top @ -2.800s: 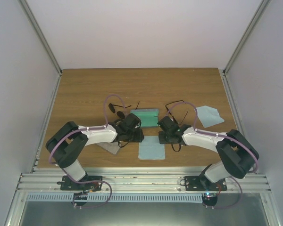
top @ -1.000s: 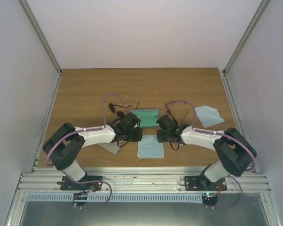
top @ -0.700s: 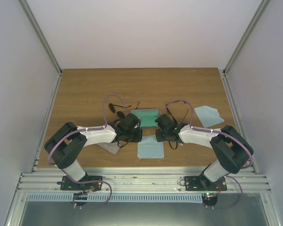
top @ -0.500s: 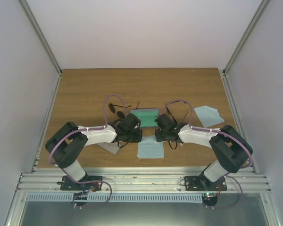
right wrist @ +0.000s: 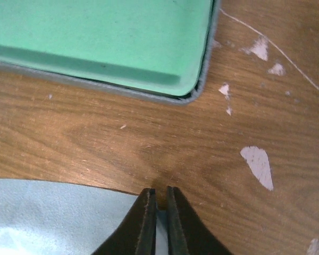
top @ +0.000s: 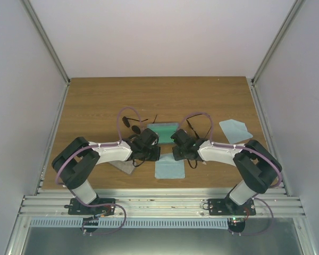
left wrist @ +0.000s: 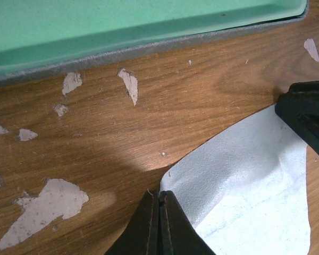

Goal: Organize the sunglasses
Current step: Fold the glasses cleaning cloth at the center of the board.

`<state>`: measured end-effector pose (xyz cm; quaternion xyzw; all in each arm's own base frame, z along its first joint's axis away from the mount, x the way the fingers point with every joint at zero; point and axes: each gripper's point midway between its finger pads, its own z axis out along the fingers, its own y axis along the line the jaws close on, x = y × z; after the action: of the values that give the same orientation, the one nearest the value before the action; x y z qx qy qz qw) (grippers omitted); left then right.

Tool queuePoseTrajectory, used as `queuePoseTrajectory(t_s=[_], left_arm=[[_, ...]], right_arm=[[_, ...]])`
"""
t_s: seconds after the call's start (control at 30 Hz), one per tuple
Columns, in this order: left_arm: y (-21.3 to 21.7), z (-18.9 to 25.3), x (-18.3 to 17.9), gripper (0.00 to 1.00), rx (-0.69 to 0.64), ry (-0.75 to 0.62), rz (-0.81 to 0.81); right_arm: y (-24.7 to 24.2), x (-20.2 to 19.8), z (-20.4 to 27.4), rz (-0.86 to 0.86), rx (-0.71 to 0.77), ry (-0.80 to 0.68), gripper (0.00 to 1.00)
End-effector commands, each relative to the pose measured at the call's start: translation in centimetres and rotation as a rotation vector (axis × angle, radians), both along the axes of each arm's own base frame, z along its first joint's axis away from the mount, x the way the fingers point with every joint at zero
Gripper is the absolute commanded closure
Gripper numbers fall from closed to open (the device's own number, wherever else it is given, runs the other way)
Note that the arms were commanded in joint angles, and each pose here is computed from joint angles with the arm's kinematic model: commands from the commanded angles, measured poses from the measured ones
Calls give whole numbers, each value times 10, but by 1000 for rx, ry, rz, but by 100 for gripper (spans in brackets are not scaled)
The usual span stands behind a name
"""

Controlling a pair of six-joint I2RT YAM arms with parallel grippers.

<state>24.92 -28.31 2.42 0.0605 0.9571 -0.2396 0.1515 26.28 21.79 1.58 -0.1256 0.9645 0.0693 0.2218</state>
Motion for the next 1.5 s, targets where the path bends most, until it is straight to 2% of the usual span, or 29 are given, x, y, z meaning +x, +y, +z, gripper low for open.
queuePoseTrajectory(t_s=[0.0,0.07,0.33,0.5,1.1,1.47], left_arm=[[-5,7,11,100,-17,-33,10],[-6,9,12,100,-22,-38,9],[-11,29,17,100,-61,-84,-2],[-13,40,18,100,-82,-107,-9],[-7,32,-6,100,-115,-86,-77],[0,28,-19,100,-122,-67,-101]], right_arm=[[-17,-23,-25,1,-97,96,97],[-14,-19,-19,-4,-83,78,99],[-11,-6,15,-29,-42,-17,99],[-9,-9,26,-29,4,-28,99],[-8,-48,23,11,155,56,100],[-11,-63,21,7,173,114,99]])
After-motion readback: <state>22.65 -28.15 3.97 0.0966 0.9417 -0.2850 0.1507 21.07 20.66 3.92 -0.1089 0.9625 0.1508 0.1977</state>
